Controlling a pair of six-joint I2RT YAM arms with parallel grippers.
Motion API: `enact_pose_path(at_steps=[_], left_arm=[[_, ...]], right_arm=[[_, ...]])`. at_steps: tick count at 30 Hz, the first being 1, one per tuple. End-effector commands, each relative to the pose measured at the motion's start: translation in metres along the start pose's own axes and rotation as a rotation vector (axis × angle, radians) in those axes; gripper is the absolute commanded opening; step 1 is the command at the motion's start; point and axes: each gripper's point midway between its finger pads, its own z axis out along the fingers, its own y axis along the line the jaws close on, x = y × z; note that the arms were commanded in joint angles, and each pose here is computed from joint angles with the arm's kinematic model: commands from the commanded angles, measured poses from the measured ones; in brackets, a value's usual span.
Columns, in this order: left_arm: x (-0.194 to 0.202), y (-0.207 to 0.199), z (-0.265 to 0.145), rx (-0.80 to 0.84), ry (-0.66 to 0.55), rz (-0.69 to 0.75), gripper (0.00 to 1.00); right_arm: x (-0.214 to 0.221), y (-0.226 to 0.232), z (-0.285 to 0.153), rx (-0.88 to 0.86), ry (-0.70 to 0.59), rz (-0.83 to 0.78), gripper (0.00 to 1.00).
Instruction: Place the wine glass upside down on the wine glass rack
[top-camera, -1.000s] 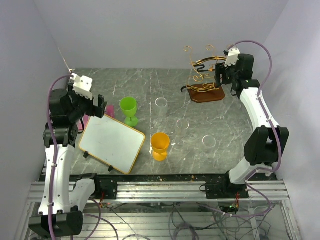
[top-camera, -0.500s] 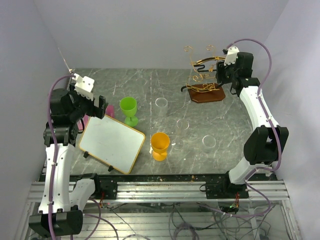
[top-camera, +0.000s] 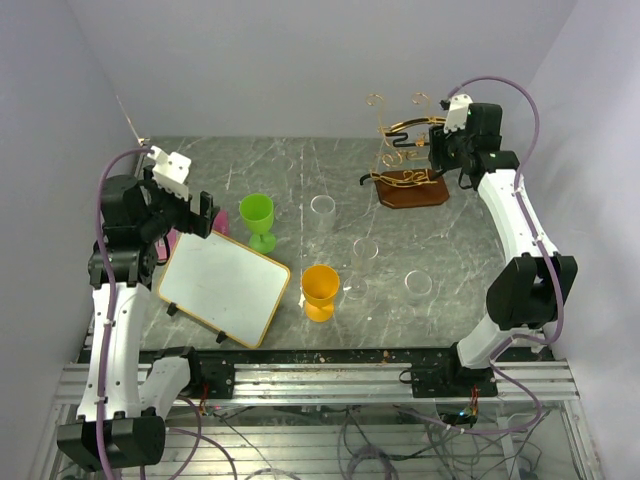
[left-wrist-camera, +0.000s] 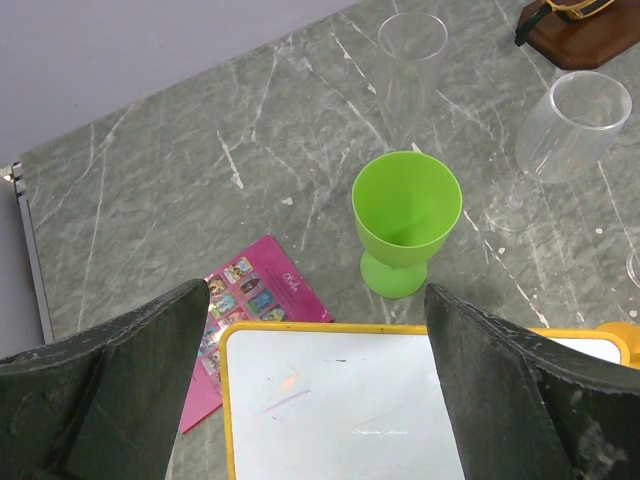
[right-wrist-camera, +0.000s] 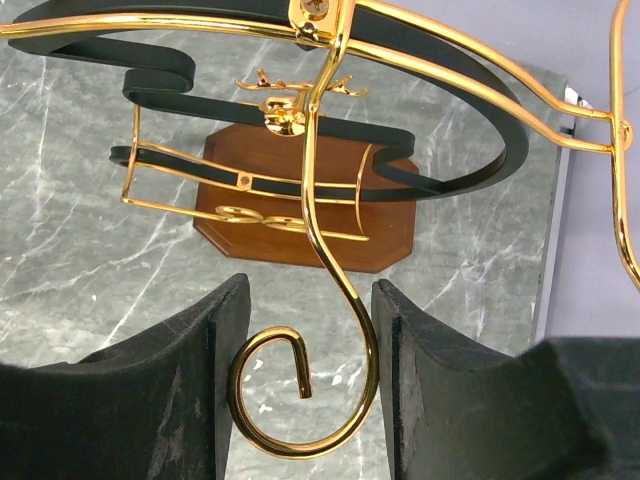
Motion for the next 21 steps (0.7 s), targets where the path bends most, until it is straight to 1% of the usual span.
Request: enact_pose_path(at_steps=[1,8,14,21], left_arm=[[-0.009,-0.002,-0.001,0.024,-0.023,0.009,0.99],[-0.008,-0.003,0.002,0.033,-0.013,0.004,0.99],[-0.007,-0.004,0.003,0.038,-0.007,0.004,0.99],[-0.005,0.000,0.004,0.015,-0.002,0.007,0.99]], right_arm=[[-0.032,0.016,-0.034,-0.064,-0.074,-0.012,0.05],[-0.029,0.019,-0.047,-0.076,-0.070,-0.017,0.02],[-0.027,0.026,-0.054,-0.091,-0.070,0.022,0.00],[-0.026,0.026,-0.064,-0.060,-0.071,0.043,0.00]])
